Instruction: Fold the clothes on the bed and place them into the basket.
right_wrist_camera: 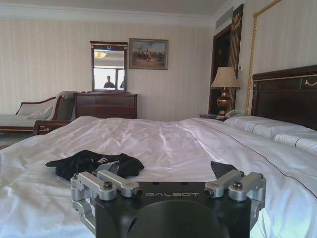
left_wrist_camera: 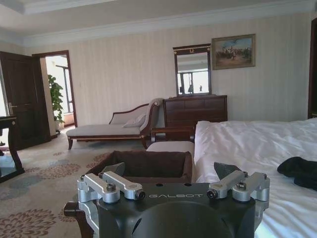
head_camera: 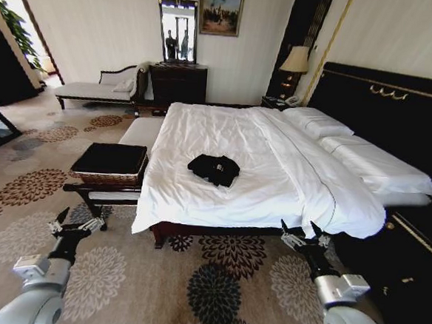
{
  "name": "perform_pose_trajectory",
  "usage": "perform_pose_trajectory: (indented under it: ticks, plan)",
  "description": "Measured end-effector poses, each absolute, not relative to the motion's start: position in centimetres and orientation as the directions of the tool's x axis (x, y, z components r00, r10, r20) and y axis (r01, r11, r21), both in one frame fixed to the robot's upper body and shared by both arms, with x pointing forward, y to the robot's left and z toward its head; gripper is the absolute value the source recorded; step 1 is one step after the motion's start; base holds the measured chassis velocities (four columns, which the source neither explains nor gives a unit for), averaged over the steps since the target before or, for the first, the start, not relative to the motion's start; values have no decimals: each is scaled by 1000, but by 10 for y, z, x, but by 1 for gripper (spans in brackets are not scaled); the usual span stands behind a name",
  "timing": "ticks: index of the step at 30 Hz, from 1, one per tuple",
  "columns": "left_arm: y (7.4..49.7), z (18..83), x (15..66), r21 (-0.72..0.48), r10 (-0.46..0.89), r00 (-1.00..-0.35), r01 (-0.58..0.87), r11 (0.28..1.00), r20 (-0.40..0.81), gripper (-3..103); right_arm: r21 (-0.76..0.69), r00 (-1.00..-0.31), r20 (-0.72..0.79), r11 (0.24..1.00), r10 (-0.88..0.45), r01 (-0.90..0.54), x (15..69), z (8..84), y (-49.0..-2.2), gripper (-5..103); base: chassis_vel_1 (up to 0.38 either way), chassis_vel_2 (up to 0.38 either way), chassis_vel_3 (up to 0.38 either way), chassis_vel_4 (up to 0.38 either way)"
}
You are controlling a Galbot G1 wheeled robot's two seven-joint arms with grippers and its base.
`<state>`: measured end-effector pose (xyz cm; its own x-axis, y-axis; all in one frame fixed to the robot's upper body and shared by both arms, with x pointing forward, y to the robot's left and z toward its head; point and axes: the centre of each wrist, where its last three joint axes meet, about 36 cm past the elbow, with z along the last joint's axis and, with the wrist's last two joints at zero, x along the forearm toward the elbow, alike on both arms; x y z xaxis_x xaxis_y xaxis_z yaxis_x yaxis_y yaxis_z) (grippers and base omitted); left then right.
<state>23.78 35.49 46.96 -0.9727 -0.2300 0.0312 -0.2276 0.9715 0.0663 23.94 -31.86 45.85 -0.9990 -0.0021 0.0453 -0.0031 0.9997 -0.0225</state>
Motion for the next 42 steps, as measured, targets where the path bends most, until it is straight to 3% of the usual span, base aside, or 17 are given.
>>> perform_pose_trajectory:
  ticks: [42]
  plan:
    - [362,450,213,29,-245,-968,-244,969,55,100,-98,-998,54,995,15,10,214,433,-313,100,0,0,0,0]
